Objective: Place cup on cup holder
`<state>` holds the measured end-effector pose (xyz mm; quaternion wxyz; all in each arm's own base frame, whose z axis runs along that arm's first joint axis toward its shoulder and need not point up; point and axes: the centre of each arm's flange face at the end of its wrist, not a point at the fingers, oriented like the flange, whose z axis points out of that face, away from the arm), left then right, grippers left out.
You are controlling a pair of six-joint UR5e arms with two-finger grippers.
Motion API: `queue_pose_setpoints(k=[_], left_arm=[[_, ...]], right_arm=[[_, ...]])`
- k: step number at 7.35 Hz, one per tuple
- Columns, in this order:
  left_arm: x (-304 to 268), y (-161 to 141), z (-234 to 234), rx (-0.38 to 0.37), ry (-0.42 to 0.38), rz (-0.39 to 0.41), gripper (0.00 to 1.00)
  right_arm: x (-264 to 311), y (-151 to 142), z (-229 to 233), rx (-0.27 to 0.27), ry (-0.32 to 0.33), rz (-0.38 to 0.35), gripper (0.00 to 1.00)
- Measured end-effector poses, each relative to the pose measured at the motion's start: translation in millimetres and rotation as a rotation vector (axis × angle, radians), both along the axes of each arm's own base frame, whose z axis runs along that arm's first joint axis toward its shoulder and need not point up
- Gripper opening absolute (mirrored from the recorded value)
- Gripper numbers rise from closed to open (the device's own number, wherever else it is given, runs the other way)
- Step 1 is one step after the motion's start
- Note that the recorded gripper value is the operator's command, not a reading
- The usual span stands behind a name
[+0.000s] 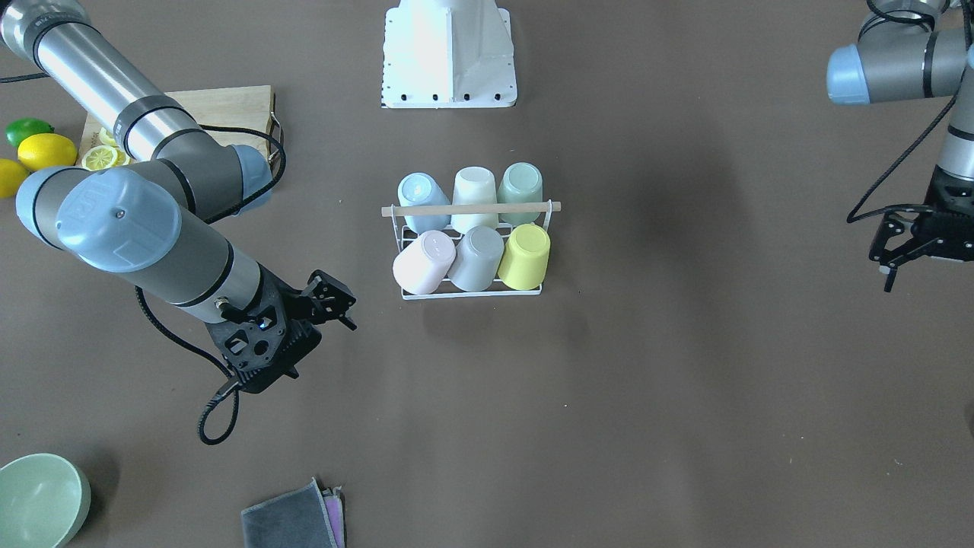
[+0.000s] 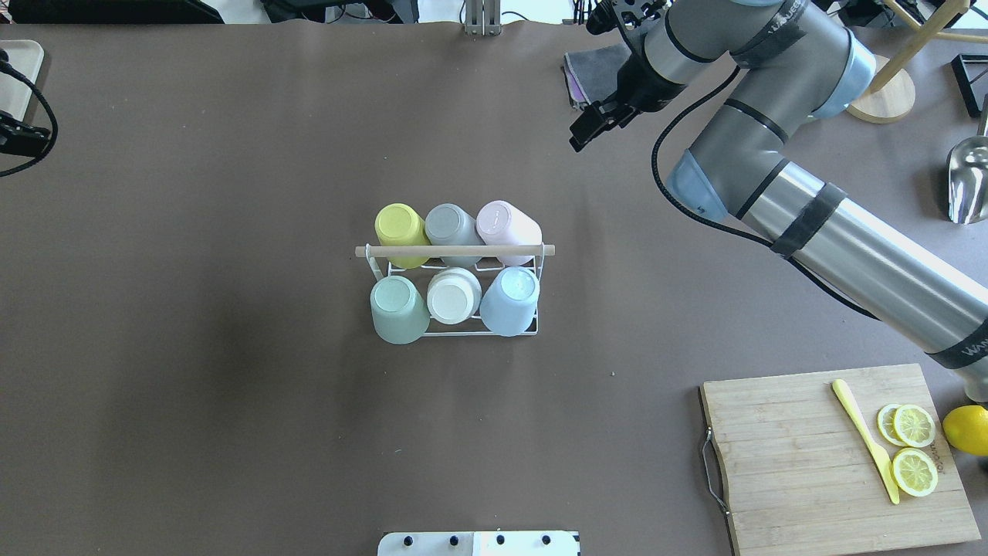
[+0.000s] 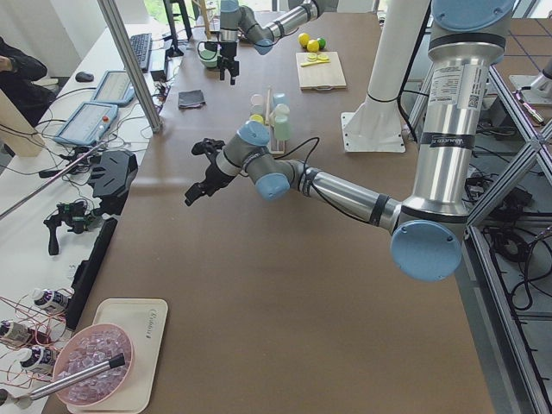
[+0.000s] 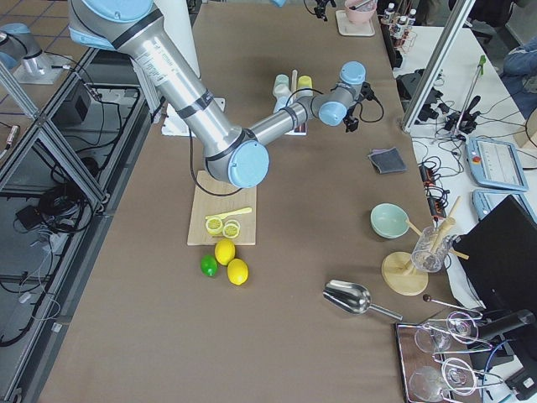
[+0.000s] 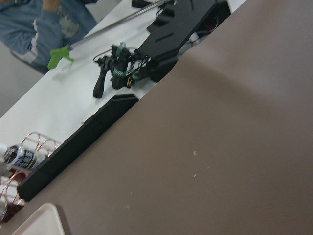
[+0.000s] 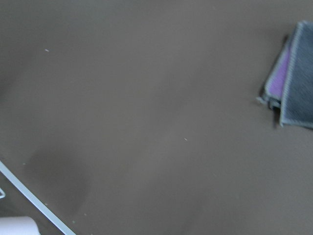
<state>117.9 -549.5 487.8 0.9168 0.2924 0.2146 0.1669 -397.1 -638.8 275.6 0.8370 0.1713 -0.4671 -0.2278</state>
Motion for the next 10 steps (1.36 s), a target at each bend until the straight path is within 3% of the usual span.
queue_pose_setpoints(k=[2, 4, 5, 8, 10], left_arm=[[-51, -3, 56, -0.264, 0.074, -0.01, 0.98], [-106, 3, 115, -0.443, 0.201, -0.055, 0.98], [-131, 18, 142, -0.503, 0.243, -0.09, 0.98], [-162, 63, 192, -0.601, 0.269, -0.149, 0.98], [-164, 62, 192, -0.601, 0.266, -0.154, 0.98]], right_arm=[[31, 8, 36, -0.14, 0.169, 0.07, 1.0], [64, 32, 79, -0.165, 0.314, 0.153, 1.0], [83, 50, 96, -0.171, 0.351, 0.169, 1.0], [171, 102, 173, -0.237, 0.375, 0.12, 1.0], [239, 127, 239, -0.316, 0.349, 0.138, 1.0]])
